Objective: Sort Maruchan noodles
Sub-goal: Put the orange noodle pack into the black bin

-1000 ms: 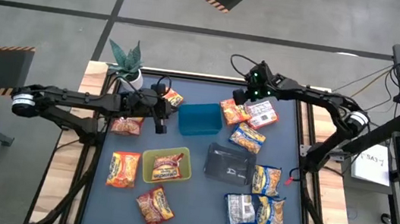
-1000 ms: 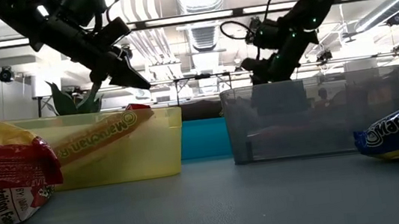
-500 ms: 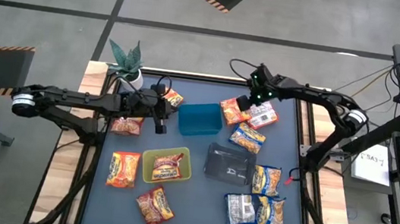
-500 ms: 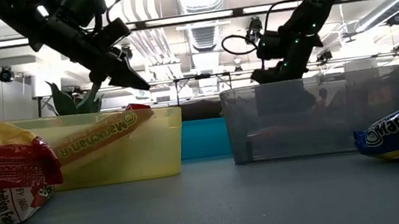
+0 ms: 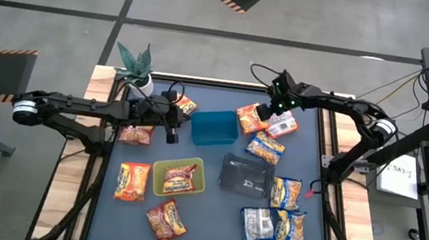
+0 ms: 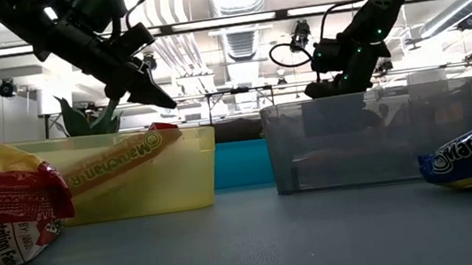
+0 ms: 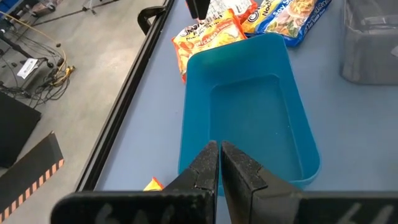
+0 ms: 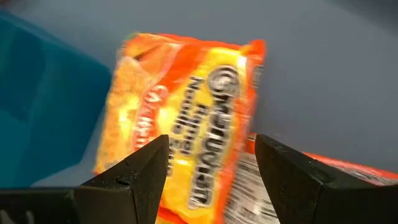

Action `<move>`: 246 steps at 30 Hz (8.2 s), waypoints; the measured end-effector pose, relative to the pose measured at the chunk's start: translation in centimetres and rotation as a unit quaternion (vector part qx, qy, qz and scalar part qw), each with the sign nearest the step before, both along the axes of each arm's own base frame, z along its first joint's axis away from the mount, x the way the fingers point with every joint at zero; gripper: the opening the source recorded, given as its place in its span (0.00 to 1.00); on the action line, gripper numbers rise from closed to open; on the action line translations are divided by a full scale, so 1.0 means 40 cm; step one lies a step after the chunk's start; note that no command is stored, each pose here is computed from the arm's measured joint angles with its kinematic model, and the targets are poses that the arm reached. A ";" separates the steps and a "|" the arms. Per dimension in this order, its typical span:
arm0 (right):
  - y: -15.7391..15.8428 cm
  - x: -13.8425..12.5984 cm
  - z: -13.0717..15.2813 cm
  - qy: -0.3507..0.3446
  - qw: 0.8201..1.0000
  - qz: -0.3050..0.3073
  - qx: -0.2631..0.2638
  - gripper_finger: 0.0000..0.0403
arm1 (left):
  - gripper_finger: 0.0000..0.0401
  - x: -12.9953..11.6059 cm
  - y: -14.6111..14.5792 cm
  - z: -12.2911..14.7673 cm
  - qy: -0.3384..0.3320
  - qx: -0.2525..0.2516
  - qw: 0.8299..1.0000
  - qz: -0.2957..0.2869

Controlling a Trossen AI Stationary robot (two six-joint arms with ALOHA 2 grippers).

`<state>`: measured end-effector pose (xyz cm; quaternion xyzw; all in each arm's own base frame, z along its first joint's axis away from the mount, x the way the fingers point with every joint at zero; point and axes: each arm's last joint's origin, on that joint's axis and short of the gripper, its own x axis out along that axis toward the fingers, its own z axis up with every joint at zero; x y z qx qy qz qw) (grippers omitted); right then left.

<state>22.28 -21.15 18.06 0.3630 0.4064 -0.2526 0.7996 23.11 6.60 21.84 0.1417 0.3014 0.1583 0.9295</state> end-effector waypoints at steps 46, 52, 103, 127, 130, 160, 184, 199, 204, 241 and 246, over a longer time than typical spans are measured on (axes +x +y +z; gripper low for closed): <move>0.047 0.018 -0.144 -0.118 0.990 -0.031 -0.077 0.36 | 0.00 0.003 0.001 0.005 -0.018 -0.007 1.000 0.006; 0.051 0.013 -0.122 -0.130 0.988 -0.026 -0.081 0.14 | 0.00 0.003 0.001 0.005 -0.019 -0.008 1.000 0.007; 0.404 0.039 0.394 -0.223 0.969 -0.034 -0.104 0.02 | 0.00 0.018 0.015 0.048 -0.038 0.094 0.995 -0.005; 0.596 0.200 0.413 0.247 0.966 0.006 0.072 0.02 | 0.00 0.017 0.014 0.046 -0.035 0.094 0.995 -0.008; 0.611 0.219 0.389 0.266 0.962 0.060 0.020 0.02 | 0.00 0.017 0.014 0.045 -0.034 0.094 0.995 -0.008; 0.673 0.249 0.357 0.271 0.921 0.144 -0.238 0.02 | 0.00 0.026 0.001 0.053 -0.087 0.035 0.992 -0.088; 0.805 0.201 0.312 0.280 0.958 -0.008 -0.058 0.02 | 0.00 0.038 0.003 0.101 -0.190 0.047 0.977 -0.087; 0.737 0.224 0.306 0.285 0.953 -0.097 -0.019 0.02 | 0.00 0.038 0.006 0.107 -0.198 0.059 0.976 -0.067; 0.714 0.230 0.306 0.292 0.954 -0.065 -0.034 0.02 | 0.00 0.038 0.006 0.108 -0.201 0.059 0.976 -0.067; 0.698 0.194 0.261 0.342 0.932 -0.118 0.030 0.02 | 0.00 0.143 0.008 0.044 -0.244 -0.096 0.944 -0.202; 0.688 0.191 0.244 0.351 0.924 -0.146 0.033 0.02 | 0.00 0.158 0.012 0.042 -0.239 -0.098 0.945 -0.201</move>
